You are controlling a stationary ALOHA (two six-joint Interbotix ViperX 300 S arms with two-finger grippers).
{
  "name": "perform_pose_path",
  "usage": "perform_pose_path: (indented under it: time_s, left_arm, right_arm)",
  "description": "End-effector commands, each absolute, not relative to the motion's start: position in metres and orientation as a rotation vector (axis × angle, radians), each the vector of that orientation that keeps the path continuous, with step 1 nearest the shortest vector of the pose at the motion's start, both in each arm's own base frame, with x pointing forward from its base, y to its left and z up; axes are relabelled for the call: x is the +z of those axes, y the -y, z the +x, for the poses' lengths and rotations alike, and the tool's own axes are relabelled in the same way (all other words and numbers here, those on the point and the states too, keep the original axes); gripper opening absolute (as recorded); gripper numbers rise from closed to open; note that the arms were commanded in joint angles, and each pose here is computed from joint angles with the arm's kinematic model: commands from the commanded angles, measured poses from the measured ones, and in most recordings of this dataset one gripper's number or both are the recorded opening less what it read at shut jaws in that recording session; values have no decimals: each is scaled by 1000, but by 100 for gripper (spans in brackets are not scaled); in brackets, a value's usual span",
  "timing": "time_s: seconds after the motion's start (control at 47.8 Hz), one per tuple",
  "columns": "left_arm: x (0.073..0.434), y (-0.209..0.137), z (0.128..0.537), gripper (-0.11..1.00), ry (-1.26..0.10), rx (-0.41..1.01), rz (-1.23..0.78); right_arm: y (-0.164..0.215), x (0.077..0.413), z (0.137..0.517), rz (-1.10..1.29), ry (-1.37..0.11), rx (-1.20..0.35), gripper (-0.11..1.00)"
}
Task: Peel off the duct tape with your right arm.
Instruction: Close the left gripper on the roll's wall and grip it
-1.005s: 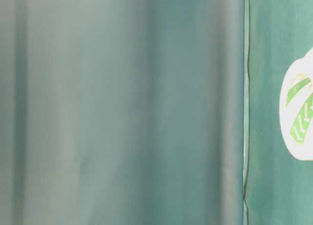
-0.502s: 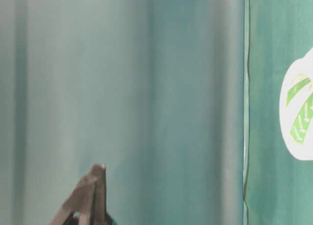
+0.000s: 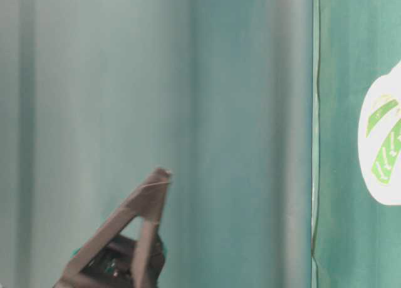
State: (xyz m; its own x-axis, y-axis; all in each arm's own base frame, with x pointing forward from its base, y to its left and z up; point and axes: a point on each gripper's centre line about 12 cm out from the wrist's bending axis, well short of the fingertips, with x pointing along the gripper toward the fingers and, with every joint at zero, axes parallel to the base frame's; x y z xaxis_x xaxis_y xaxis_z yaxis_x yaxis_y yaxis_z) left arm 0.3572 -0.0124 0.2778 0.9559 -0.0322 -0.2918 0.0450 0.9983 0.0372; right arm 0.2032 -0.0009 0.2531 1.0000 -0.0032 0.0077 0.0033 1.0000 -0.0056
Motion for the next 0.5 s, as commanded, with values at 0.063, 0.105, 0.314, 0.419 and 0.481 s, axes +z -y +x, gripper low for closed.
perform_pose_path:
  time_s: [0.063, 0.105, 0.314, 0.419, 0.481]
  left_arm:
    - [282, 9, 369, 68, -435, -36, 50]
    - [278, 9, 371, 68, -481, -37, 55]
    - [262, 6, 383, 68, -653, -54, 106]
    - [255, 5, 387, 68, -709, -56, 110]
    - [253, 2, 389, 68, -732, -51, 110]
  right_arm:
    - [1, 265, 207, -4, 40, -5, 65]
    - [1, 265, 207, -6, 40, -4, 65]
    - [1, 265, 207, -4, 44, -4, 65]
    - [1, 266, 208, 4, 49, -4, 65]
    - [1, 266, 208, 7, 51, -4, 65]
